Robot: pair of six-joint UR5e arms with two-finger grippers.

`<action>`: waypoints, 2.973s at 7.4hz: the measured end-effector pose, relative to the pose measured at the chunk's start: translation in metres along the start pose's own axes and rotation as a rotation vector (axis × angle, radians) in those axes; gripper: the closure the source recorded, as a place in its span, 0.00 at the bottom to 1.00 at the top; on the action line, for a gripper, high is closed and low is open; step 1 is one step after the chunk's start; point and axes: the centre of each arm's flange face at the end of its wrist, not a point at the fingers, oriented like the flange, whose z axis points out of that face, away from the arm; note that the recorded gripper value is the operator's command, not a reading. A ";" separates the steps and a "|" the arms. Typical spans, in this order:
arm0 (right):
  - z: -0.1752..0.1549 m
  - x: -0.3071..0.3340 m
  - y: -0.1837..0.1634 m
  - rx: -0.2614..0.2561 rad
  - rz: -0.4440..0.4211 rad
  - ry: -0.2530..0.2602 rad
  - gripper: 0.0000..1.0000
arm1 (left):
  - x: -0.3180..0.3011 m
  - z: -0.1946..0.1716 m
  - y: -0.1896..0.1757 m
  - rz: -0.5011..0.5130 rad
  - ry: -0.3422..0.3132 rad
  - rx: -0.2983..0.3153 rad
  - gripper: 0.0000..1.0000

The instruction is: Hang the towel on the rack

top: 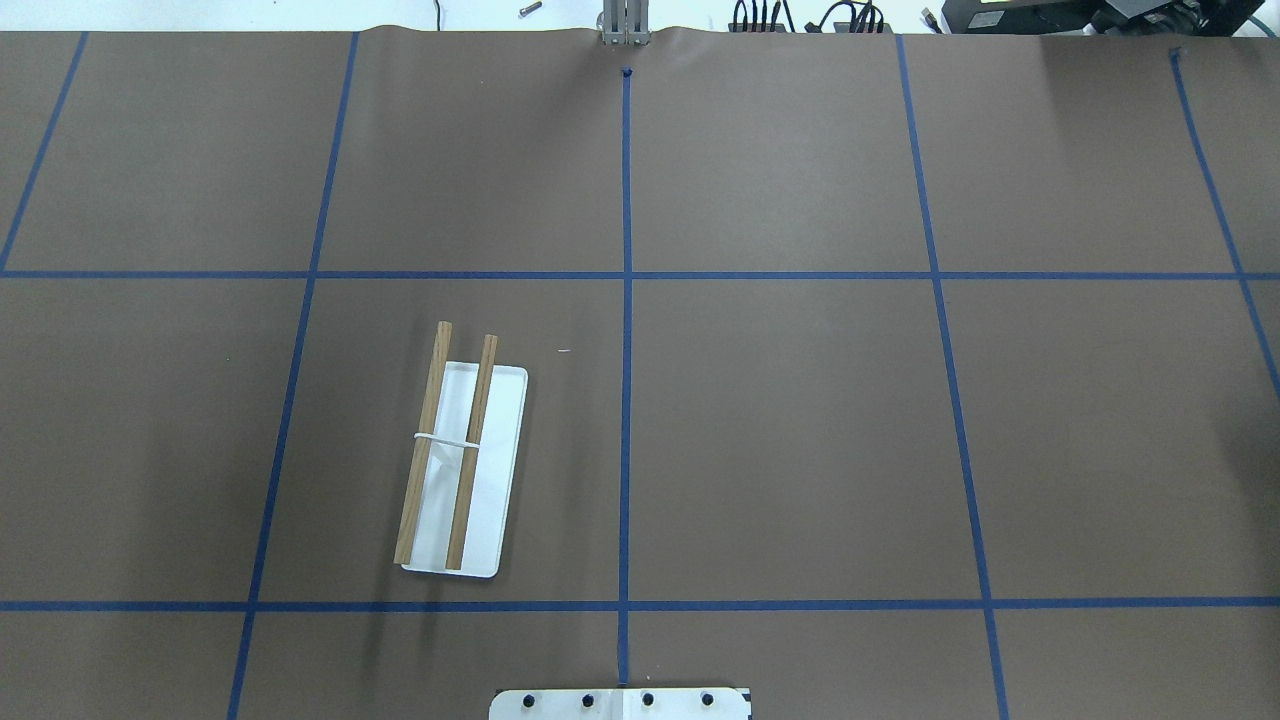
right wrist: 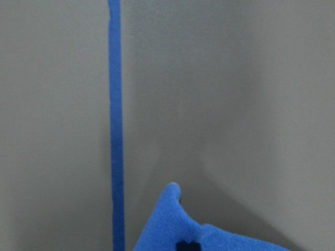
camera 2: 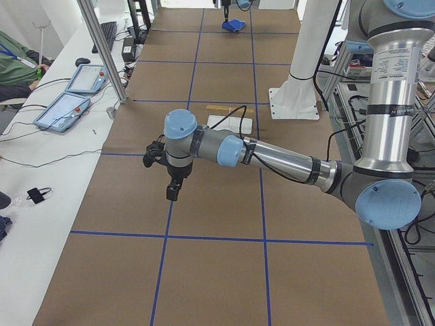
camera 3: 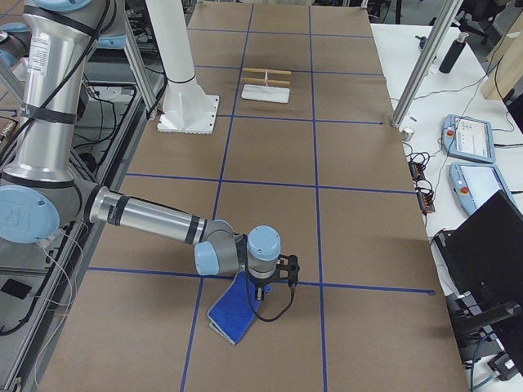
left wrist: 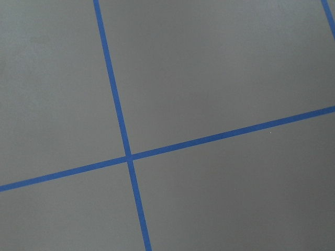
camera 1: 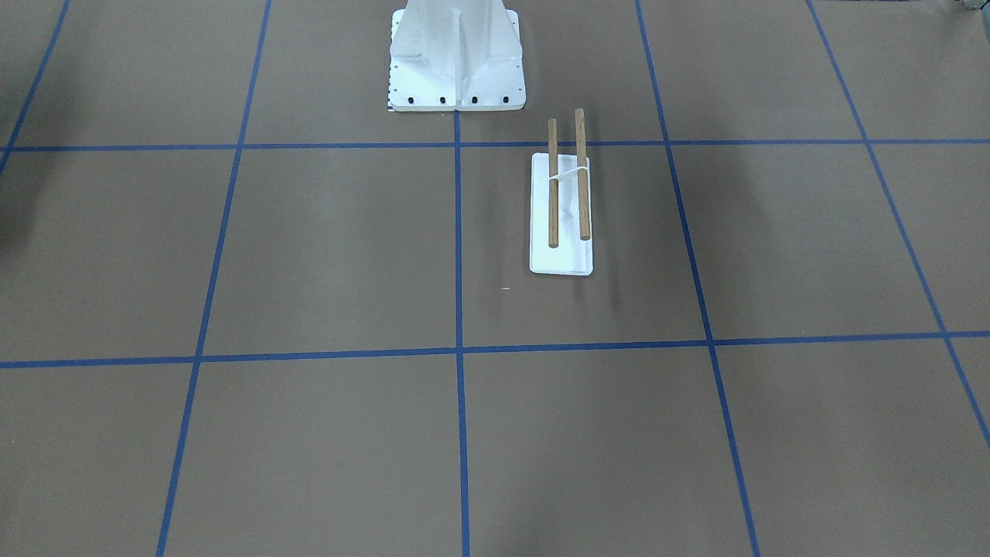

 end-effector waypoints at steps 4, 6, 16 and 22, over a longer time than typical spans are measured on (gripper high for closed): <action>-0.084 -0.076 -0.026 0.140 -0.121 -0.122 1.00 | 0.001 0.000 -0.002 0.001 0.000 0.000 0.01; -0.141 -0.137 -0.056 0.236 -0.234 -0.195 1.00 | 0.008 -0.006 -0.014 0.020 0.001 0.021 0.01; -0.221 -0.520 -0.130 0.386 -0.430 -0.416 1.00 | 0.217 -0.004 -0.141 -0.247 0.209 0.149 0.02; -0.164 -0.693 -0.061 0.572 -0.510 -0.351 1.00 | 0.465 0.020 -0.159 -0.811 0.398 -0.121 0.02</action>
